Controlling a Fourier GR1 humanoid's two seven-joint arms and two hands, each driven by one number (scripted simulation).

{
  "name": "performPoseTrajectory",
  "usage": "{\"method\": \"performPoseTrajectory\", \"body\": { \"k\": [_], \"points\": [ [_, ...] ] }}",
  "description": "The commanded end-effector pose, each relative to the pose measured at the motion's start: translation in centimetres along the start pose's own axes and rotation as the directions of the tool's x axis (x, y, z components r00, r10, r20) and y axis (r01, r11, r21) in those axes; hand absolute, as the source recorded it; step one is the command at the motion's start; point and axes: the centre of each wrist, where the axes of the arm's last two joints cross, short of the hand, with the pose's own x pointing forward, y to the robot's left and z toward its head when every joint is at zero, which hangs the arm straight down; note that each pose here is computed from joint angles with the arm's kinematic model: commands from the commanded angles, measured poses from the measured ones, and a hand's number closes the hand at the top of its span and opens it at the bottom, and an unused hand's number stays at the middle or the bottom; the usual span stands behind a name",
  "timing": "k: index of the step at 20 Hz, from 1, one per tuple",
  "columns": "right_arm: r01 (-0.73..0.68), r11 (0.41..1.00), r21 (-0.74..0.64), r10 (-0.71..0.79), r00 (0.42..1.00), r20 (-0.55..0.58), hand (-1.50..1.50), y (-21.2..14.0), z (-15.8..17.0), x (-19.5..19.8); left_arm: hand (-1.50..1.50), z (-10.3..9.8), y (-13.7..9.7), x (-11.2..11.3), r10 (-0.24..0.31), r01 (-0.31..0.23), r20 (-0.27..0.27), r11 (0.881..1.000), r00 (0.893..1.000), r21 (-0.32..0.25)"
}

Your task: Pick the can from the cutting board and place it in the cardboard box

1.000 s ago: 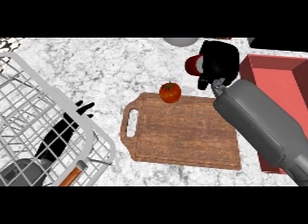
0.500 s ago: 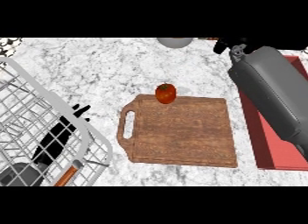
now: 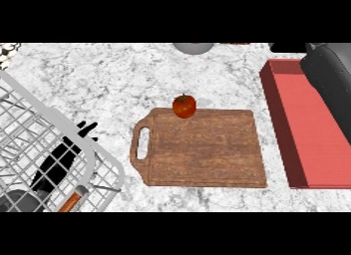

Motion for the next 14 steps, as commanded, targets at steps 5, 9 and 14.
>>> {"method": "performPoseTrajectory", "body": {
  "k": [5, 9, 14],
  "points": [
    [-0.106, 0.986, 0.129, 0.127, 0.979, -0.162, 1.5, 1.9, -3.4, -5.3, 0.0, -3.5, 1.4, 7.7, -0.112, 0.115, 0.348, 0.993, 0.931, 0.013],
    [-0.067, 0.945, 0.321, 0.142, 0.966, -0.216, 1.5, 4.0, -3.0, -7.1, 0.0, -3.5, 0.9, 7.6, -0.13, 0.125, 0.351, 0.991, 0.927, 0.037],
    [-0.062, 0.892, 0.448, 0.171, 0.963, -0.207, 1.5, 4.3, -4.5, -10.7, 0.0, -3.0, 2.6, 7.3, -0.125, 0.116, 0.339, 0.992, 0.933, 0.048]
  ]
}}
